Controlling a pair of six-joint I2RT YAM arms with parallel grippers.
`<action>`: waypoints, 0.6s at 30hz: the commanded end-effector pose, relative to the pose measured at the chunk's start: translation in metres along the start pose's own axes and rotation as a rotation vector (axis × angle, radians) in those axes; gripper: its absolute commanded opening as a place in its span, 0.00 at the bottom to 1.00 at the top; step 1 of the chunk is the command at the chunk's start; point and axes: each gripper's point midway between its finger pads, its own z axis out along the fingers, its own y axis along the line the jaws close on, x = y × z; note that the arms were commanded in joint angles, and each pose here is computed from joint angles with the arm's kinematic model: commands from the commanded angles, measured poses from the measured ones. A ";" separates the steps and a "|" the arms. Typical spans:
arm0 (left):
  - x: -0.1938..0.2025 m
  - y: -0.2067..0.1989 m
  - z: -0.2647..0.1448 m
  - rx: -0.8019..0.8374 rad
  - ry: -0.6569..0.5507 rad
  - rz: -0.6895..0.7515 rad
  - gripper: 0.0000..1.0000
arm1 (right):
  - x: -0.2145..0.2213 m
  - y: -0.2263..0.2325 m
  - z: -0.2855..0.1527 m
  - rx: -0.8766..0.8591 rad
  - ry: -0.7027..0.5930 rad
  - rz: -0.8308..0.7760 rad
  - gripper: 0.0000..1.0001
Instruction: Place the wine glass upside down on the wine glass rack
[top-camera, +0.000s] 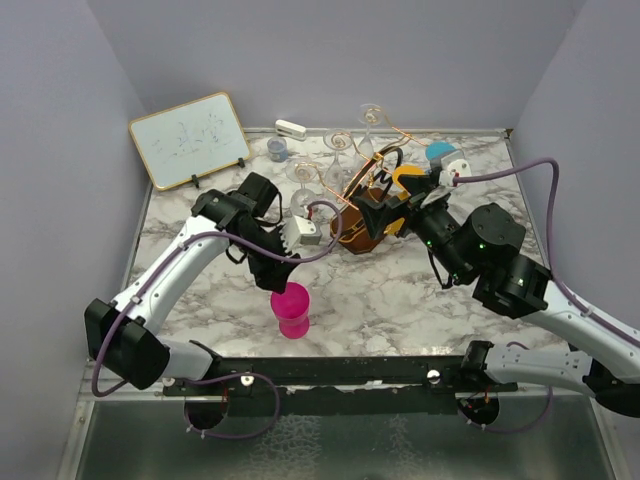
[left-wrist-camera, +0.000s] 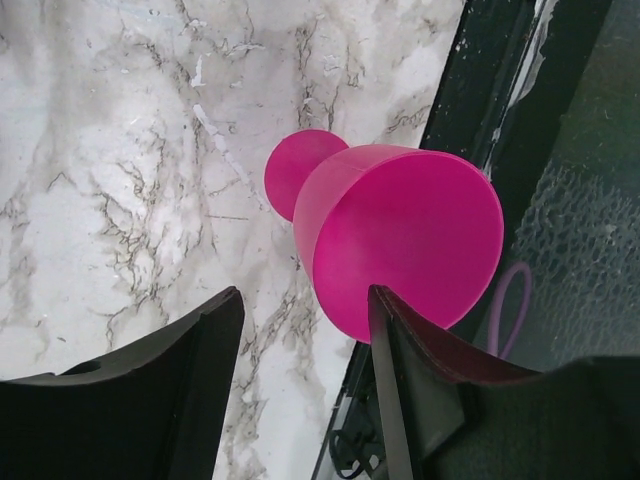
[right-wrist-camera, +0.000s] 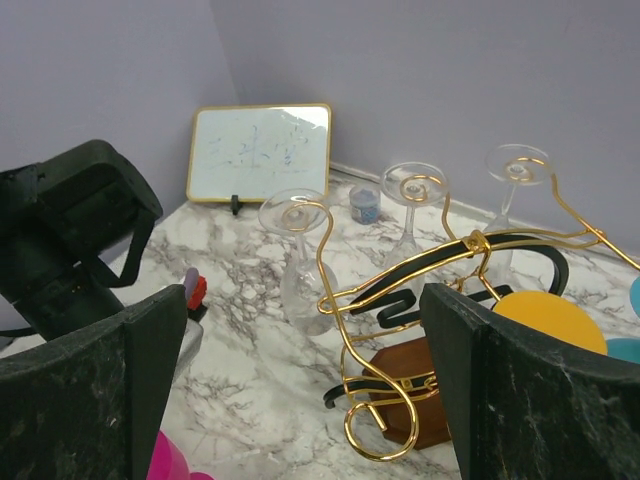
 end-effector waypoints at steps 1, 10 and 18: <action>0.007 0.000 0.012 0.018 0.047 0.009 0.50 | -0.015 -0.008 -0.005 0.035 -0.051 0.008 0.99; 0.033 -0.005 0.037 0.029 0.130 0.017 0.00 | -0.029 -0.021 -0.015 0.081 -0.110 0.058 1.00; -0.030 -0.003 -0.050 -0.212 -0.036 0.174 0.00 | -0.055 -0.030 -0.024 0.114 -0.162 0.116 1.00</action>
